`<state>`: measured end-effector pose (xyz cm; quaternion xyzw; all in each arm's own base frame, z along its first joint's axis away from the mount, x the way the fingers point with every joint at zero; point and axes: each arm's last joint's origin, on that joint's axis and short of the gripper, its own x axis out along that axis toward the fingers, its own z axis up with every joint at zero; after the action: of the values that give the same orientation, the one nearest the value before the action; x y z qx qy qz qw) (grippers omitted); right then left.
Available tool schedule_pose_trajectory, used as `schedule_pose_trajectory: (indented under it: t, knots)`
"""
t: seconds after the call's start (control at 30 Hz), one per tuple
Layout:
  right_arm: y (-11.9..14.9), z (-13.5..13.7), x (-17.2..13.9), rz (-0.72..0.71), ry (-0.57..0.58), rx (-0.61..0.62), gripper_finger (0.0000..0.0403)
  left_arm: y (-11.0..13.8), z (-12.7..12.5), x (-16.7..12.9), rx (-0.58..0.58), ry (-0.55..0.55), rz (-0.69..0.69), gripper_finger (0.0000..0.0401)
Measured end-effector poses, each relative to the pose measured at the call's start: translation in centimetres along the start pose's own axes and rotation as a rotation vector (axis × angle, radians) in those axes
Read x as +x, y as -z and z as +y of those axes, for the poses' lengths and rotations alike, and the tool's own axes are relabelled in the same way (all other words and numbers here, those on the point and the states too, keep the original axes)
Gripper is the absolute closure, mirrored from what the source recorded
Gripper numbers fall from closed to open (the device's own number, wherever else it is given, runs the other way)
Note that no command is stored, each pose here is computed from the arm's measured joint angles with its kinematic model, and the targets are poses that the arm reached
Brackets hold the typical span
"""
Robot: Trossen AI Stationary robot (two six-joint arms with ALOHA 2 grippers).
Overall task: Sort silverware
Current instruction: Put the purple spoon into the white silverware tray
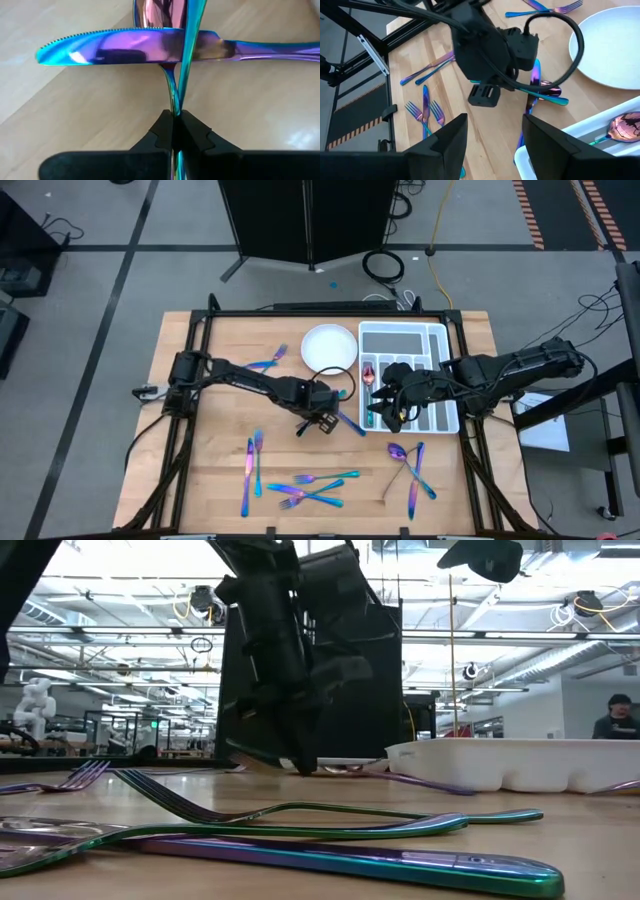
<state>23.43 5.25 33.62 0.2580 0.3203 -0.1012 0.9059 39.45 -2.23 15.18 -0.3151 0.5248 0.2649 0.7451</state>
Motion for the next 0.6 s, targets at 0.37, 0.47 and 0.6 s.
schedule_pose_trajectory:
  t: [0.37, 0.47, 0.6]
  knots:
    - [0.1, 0.11, -0.02, 0.003, -0.004, -0.002, 0.022, 0.04, -0.05, 0.43, 0.052, 0.015, 0.022, 0.0336]
    - [0.1, 0.11, -0.02, 0.003, -0.004, -0.002, 0.022, -0.01, 0.02, 0.44, 0.056, 0.014, 0.022, 0.0333]
    - [0.11, 0.12, -0.02, 0.004, -0.004, -0.002, 0.022, -0.2, 0.16, 0.46, 0.074, 0.013, 0.02, 0.0332]
